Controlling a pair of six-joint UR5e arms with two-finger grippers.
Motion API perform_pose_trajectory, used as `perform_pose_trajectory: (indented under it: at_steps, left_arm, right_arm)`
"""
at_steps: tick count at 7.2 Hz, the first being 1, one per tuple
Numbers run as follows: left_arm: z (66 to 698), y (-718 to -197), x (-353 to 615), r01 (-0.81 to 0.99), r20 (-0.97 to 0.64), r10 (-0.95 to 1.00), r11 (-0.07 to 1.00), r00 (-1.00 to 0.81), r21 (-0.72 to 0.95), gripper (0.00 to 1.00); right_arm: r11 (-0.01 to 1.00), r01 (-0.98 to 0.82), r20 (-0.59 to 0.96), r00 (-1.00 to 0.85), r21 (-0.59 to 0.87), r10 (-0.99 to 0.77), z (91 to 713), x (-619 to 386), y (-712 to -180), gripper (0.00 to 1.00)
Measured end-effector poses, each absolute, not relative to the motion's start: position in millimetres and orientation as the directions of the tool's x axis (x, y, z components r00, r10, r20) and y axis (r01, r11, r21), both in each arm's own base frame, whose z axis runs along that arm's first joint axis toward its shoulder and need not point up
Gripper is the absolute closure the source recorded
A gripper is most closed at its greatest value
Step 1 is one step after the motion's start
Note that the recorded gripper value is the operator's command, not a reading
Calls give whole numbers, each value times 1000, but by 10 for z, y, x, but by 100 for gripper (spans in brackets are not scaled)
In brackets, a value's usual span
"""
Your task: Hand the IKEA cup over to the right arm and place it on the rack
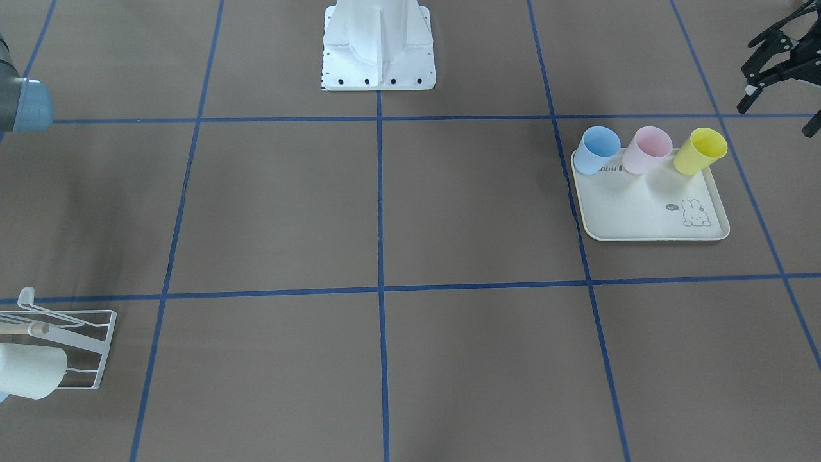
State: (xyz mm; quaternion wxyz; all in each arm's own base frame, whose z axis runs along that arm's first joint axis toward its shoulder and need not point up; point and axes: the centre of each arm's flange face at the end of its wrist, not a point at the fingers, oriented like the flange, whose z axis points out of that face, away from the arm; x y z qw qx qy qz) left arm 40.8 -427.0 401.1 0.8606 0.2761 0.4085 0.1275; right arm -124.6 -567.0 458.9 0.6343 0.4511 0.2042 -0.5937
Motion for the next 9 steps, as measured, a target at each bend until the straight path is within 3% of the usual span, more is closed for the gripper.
perform_pose_trajectory:
  at_steps: [1,2,3,5,9]
  left_arm:
    - [4061,-4266,403,4,-631,440,819,639,574,0]
    - [4138,-4230,391,2,-630,435,822,643,569,0]
    - [4254,-4157,366,4,-626,431,822,651,570,0]
    - [4617,-4021,290,16,-594,411,813,692,581,0]
    - [5929,-3660,167,57,-549,382,782,744,621,0]
  right_arm:
    - [13,782,-603,491,623,-628,4528,-1288,-5508,0]
    - [139,579,-363,661,803,-656,4399,-1322,-5351,0]
    - [256,389,-135,740,885,-659,4285,-1325,-5171,0]
    - [416,128,198,731,900,-653,4138,-1351,-4874,0]
    - [531,-1,429,589,848,-685,3884,-1492,-4644,0]
